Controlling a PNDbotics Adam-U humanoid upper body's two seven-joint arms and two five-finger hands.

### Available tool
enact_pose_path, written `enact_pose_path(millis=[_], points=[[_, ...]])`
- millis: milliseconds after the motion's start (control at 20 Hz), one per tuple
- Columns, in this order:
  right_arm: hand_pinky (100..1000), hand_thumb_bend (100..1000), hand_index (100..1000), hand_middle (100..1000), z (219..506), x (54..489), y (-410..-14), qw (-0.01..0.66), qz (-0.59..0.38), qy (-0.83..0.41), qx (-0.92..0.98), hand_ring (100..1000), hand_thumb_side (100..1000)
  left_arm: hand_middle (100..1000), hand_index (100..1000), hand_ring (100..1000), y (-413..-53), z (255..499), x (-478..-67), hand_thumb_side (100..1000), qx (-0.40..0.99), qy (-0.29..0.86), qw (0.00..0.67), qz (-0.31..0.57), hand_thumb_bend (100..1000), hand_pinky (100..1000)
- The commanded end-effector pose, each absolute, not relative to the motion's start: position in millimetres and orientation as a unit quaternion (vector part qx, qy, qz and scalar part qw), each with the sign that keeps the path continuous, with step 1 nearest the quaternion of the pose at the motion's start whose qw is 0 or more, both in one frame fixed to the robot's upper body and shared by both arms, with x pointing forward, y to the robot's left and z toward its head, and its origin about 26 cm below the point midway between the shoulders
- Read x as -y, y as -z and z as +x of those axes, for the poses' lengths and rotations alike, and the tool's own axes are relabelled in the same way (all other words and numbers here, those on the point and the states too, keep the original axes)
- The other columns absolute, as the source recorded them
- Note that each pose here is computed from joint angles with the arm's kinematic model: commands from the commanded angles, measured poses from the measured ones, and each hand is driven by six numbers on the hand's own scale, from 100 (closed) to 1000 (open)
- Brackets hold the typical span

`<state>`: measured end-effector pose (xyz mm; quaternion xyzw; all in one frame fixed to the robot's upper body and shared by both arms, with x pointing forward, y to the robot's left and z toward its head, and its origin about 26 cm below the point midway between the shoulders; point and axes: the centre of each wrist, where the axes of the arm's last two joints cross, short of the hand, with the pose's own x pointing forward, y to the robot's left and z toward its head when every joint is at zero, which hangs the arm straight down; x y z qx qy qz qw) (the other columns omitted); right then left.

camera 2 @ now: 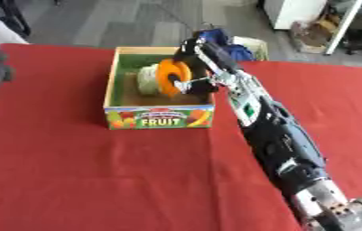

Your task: Pick up objects on the table and place them in the box.

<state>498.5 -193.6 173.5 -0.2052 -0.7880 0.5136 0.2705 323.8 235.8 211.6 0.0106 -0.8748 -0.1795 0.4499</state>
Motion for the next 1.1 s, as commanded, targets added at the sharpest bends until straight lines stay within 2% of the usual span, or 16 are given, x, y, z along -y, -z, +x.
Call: enact_pose_path(millis=[50,300,550,600,800,1100], points=[[772,387,871,766,500,191,-190,0.246,-0.203,-0.541,0.778,764,400,619,722,631,-220,322,-234,423,0.881,0.184,0.437,0.006,512,681],[749,312,836,709,493,193,-204,0.225,-0.179,-0.512,0.810,726,286,617,719,630,-214,322,-239,430,0.877,0.174,0.448,0.015,511,681],[697,100,778,616,475,205,-227,0.231,-0.124,-0.442,0.858,654,122,616,717,628,-200,324,-249,437,0.866,0.156,0.473,0.036,502,678],[691,100,772,607,469,209,-231,0.238,-0.106,-0.422,0.868,645,112,616,717,628,-198,324,-252,438,0.864,0.151,0.479,0.043,499,677],[676,100,737,572,436,233,-242,0.278,-0.031,-0.338,0.899,611,183,616,716,629,-189,323,-263,443,0.856,0.135,0.494,0.067,490,677],[668,100,710,540,387,268,-228,0.355,0.030,-0.236,0.904,591,250,615,710,629,-176,321,-273,451,0.846,0.122,0.512,0.088,479,679]])
